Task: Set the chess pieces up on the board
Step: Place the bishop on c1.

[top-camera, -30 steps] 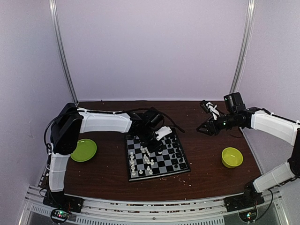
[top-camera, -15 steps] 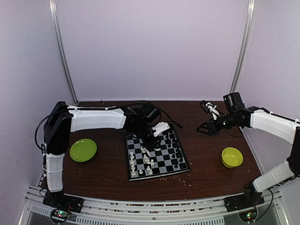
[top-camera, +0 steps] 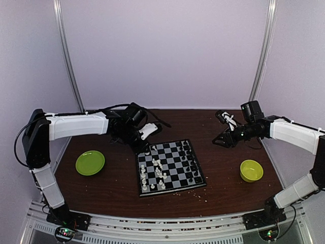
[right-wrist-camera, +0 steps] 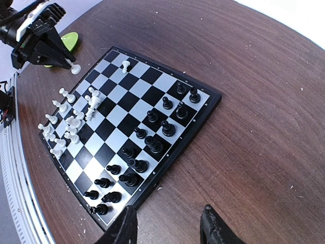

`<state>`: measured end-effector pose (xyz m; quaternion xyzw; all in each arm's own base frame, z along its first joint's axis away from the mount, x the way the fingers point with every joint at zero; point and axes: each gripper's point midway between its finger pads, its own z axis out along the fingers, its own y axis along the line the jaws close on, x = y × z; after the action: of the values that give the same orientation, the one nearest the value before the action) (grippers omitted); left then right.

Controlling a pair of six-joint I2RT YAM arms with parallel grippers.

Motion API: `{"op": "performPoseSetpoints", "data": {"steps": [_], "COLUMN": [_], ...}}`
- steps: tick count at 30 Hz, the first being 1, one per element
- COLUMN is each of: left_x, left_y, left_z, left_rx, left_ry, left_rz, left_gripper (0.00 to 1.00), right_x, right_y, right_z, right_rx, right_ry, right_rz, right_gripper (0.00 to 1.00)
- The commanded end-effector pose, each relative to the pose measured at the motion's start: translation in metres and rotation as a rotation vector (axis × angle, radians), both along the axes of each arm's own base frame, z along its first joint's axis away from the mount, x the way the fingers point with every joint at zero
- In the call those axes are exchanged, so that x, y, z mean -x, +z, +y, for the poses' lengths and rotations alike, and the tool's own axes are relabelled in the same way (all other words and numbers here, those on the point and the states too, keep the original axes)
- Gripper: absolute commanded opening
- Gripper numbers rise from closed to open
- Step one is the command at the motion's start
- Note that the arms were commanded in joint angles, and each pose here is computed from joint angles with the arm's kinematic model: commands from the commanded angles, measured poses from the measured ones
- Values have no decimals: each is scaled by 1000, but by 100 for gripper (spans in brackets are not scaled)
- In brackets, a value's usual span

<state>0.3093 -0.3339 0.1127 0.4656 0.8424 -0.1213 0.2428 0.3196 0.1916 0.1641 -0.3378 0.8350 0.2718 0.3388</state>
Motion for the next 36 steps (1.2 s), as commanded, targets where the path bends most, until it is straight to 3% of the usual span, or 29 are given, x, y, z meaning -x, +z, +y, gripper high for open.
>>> {"op": "performPoseSetpoints", "data": {"steps": [1,13,29,36], "left_x": [-15,-32,-25,-25], "left_y": [-12,-42,-67,-64], "left_z": [12,25,33,36], "left_rx": [-16,-55,-97,-113], "left_ry": [62,147,136,148], "left_rz": [-5,29,82,82], "left_gripper": [3,3,4,23], "right_x": [-5,-6,-8,-7], "right_y": [10,5,-3,-3], "right_z": [0,1,1,1], "right_rx": [-8,-3,10,10], "right_ry": [3,4,12,13], "right_rz": [-20,-3,15,22], "right_gripper": [42,42,42,42]}}
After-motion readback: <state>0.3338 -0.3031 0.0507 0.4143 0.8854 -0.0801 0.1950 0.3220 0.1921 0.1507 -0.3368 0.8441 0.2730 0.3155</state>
